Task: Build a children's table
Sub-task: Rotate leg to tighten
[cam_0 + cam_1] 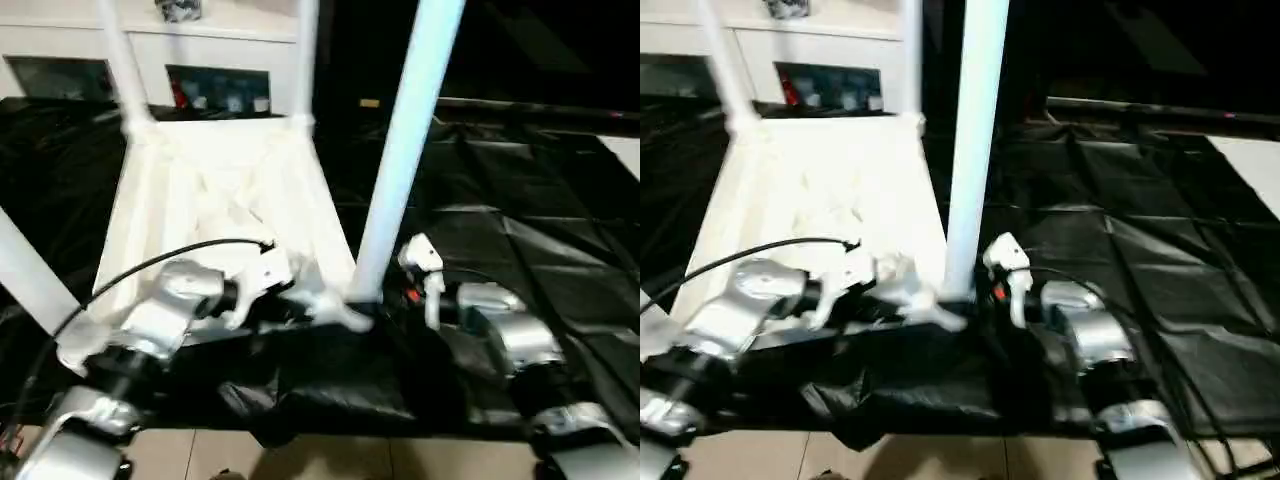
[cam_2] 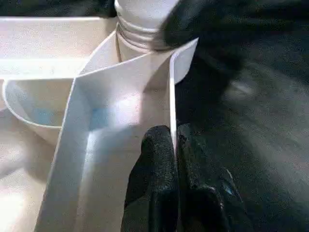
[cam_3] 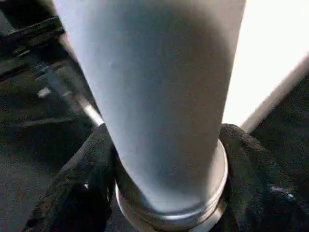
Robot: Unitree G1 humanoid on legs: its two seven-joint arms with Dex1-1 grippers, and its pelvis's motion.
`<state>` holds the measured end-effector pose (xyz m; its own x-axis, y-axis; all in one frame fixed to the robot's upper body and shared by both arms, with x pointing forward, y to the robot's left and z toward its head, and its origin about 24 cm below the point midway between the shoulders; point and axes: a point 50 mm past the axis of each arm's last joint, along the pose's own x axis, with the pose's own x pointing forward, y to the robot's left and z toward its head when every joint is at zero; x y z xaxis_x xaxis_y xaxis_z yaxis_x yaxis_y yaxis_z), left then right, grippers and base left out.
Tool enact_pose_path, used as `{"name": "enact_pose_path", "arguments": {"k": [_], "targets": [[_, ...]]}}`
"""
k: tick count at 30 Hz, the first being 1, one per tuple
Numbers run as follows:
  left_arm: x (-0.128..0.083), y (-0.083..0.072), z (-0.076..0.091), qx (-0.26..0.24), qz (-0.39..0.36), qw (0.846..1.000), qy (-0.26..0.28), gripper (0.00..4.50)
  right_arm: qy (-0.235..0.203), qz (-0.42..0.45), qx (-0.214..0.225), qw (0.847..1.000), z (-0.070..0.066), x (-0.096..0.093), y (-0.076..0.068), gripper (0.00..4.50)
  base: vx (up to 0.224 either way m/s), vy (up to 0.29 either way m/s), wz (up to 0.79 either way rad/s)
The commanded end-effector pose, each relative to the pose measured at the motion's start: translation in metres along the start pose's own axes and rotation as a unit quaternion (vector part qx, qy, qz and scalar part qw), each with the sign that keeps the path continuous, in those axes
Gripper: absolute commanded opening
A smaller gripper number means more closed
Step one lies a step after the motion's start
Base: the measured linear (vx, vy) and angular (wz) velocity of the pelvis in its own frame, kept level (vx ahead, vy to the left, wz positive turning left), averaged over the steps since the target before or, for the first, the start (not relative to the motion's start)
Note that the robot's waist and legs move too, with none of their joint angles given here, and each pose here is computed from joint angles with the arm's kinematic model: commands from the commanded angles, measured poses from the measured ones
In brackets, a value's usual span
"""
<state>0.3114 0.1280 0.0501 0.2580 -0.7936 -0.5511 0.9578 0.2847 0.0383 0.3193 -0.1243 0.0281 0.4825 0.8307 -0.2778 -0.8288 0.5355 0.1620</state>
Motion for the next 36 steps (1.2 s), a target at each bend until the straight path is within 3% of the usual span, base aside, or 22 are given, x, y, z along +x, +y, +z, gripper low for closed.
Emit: {"name": "enact_pose_path", "arguments": {"k": [1,6,10,13,17,22,26,29,36], "targets": [[0.030,-0.009,0.017,-0.007,0.014,0.999,-0.032,0.00,0.029,-0.058,0.022,0.998,-0.011,0.025,0.007,2.74,0.000,0.000,0.00],[0.052,-0.011,0.029,-0.025,0.069,0.996,-0.043,0.00,0.041,-0.171,0.044,0.983,-0.014,0.048,0.011,2.72,0.000,0.000,0.00],[0.059,-0.015,0.033,-0.019,0.068,0.996,-0.048,0.00,0.040,-0.193,0.016,0.980,-0.010,0.059,0.015,2.72,0.000,0.000,0.00],[0.054,-0.015,0.031,-0.013,0.054,0.997,-0.052,0.00,0.010,-0.176,0.023,0.984,-0.004,0.056,0.012,3.42,0.000,0.000,0.00],[0.044,-0.015,0.026,-0.002,0.023,0.998,-0.058,0.00,-0.009,-0.139,0.015,0.990,0.003,0.049,0.009,3.76,0.000,0.000,0.00],[0.025,-0.019,0.018,0.024,-0.043,0.997,-0.065,0.00,-0.001,-0.002,-0.050,0.999,0.006,0.029,0.013,4.02,0.000,0.000,0.00],[0.015,-0.018,0.012,0.029,-0.073,0.995,-0.058,0.00,0.001,0.078,-0.059,0.995,0.008,0.014,0.017,4.02,0.000,0.000,0.00],[0.006,-0.018,0.008,0.023,-0.106,0.992,-0.058,0.00,0.034,0.144,-0.060,0.987,0.002,0.001,0.019,4.02,0.000,0.000,0.00],[-0.001,-0.016,0.006,0.031,-0.132,0.990,-0.049,0.00,0.041,0.182,-0.045,0.981,0.002,-0.005,0.022,3.51,0.000,0.000,0.00]]}}
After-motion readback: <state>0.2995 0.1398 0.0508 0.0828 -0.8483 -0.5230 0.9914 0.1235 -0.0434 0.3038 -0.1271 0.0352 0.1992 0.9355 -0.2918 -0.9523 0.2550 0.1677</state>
